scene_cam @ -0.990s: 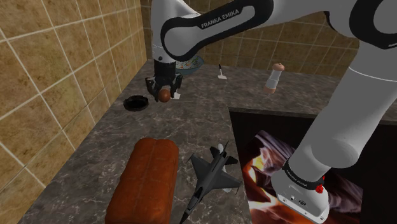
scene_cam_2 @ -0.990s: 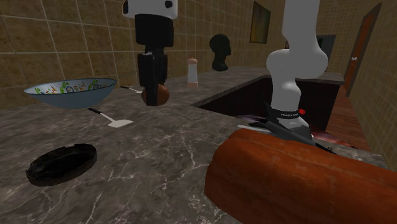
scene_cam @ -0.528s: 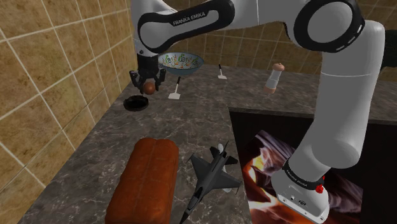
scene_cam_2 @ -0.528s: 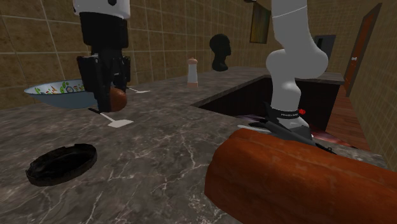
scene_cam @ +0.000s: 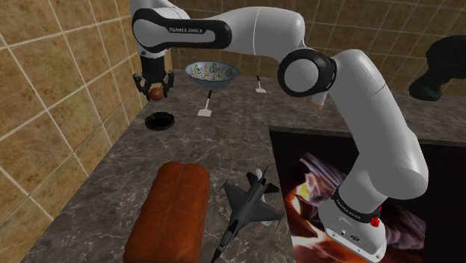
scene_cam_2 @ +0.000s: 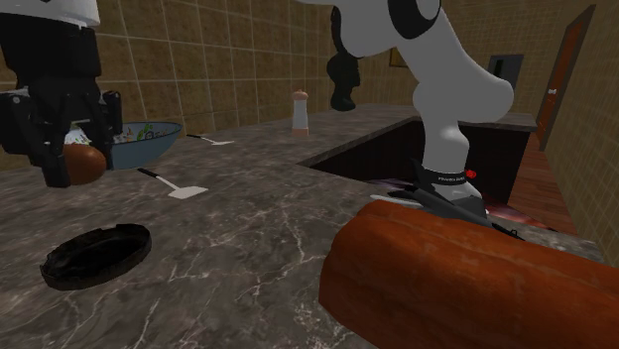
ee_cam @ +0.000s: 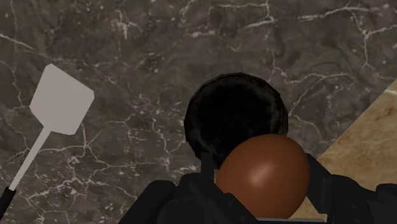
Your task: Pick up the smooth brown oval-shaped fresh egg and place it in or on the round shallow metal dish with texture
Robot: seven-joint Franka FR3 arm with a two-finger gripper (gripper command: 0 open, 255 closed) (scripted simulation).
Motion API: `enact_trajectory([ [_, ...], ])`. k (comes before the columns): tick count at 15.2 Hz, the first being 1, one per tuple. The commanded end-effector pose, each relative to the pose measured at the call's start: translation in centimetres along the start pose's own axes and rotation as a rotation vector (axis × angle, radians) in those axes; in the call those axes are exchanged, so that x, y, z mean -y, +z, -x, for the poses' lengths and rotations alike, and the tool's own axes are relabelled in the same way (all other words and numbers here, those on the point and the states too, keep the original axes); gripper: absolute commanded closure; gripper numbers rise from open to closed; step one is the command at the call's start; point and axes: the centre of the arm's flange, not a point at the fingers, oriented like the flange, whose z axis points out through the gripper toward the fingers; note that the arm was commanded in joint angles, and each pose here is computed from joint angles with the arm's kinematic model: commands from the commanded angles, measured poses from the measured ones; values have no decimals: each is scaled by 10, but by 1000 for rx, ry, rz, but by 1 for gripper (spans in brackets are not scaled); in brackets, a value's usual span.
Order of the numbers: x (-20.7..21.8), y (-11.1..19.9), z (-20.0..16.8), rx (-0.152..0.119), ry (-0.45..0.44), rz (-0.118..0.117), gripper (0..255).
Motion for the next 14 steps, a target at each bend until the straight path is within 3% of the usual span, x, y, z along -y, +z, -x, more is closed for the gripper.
enact_trajectory([
  [1, -2, 8, -7, 1, 3, 2, 255],
  [14, -4, 65, -3, 1, 3, 2, 255],
])
